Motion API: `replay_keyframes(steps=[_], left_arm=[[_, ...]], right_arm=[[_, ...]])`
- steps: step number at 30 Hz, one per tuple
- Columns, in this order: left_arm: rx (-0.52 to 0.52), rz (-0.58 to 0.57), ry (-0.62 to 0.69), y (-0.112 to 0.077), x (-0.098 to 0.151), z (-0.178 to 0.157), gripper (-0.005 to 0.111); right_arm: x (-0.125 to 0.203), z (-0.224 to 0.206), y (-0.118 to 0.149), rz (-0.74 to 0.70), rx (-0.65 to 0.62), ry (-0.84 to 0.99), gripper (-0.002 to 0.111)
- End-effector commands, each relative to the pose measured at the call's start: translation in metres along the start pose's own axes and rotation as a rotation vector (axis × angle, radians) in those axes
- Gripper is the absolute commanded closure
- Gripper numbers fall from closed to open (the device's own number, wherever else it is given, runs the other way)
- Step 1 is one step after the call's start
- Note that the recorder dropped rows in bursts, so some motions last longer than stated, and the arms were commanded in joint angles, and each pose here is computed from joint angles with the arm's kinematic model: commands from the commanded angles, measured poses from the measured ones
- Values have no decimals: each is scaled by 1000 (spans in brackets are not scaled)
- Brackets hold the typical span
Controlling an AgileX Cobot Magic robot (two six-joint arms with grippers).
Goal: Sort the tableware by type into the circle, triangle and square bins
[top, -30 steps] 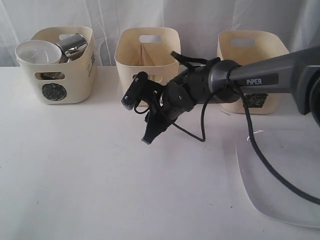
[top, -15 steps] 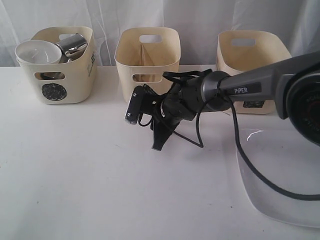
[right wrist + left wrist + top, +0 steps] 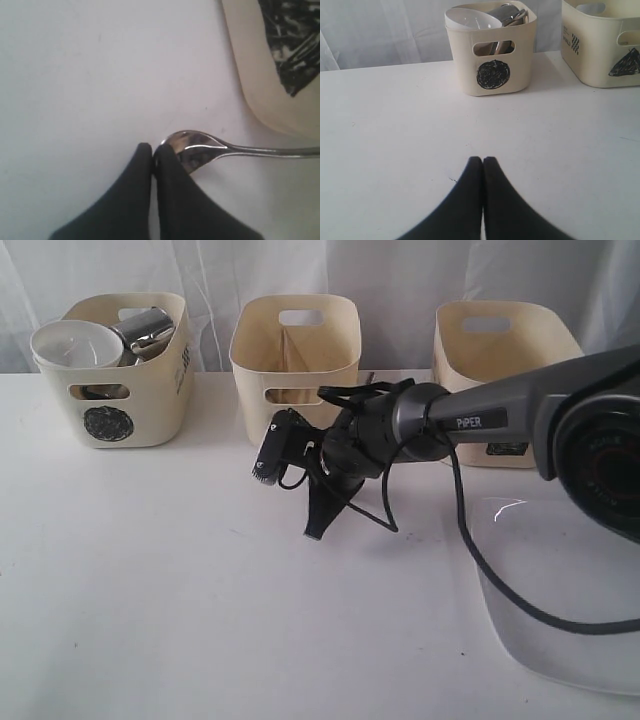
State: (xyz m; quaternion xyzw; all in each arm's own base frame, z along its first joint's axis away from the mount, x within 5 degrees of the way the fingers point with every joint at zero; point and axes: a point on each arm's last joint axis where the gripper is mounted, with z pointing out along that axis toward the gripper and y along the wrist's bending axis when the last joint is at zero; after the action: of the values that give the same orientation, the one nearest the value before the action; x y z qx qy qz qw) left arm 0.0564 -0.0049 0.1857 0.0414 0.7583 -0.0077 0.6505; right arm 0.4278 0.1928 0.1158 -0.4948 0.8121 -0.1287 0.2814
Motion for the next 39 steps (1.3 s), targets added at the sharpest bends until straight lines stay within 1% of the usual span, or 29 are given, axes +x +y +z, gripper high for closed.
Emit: replay_keyframes(steps=[1, 8, 14, 20, 22, 24, 29, 33, 36, 39], left_arm=[[7, -11, -1, -1, 1, 0, 105], [7, -11, -1, -1, 1, 0, 105], [7, -11, -1, -1, 1, 0, 105], [7, -11, -1, -1, 1, 0, 105], [7, -11, -1, -1, 1, 0, 105], [7, -11, -1, -1, 1, 0, 105], [7, -11, -1, -1, 1, 0, 105], [7, -11, -1, -1, 1, 0, 105], [7, -11, -1, -1, 1, 0, 105], [7, -11, -1, -1, 1, 0, 105]], right_arm=[[4, -3, 7, 62, -21, 89, 108], [-5, -36, 9, 125, -32, 126, 108], [-10, -78, 11, 125, -26, 104, 108], [-22, -153, 1, 137, 23, -19, 108], [-25, -164, 1, 125, 29, -36, 108], [-23, -170, 1, 112, 29, -19, 108], [-20, -171, 2, 114, 23, 10, 108], [-21, -161, 7, 120, -6, 22, 108], [-21, -153, 20, 141, -81, 33, 108], [-18, -148, 37, 118, -123, 37, 108]])
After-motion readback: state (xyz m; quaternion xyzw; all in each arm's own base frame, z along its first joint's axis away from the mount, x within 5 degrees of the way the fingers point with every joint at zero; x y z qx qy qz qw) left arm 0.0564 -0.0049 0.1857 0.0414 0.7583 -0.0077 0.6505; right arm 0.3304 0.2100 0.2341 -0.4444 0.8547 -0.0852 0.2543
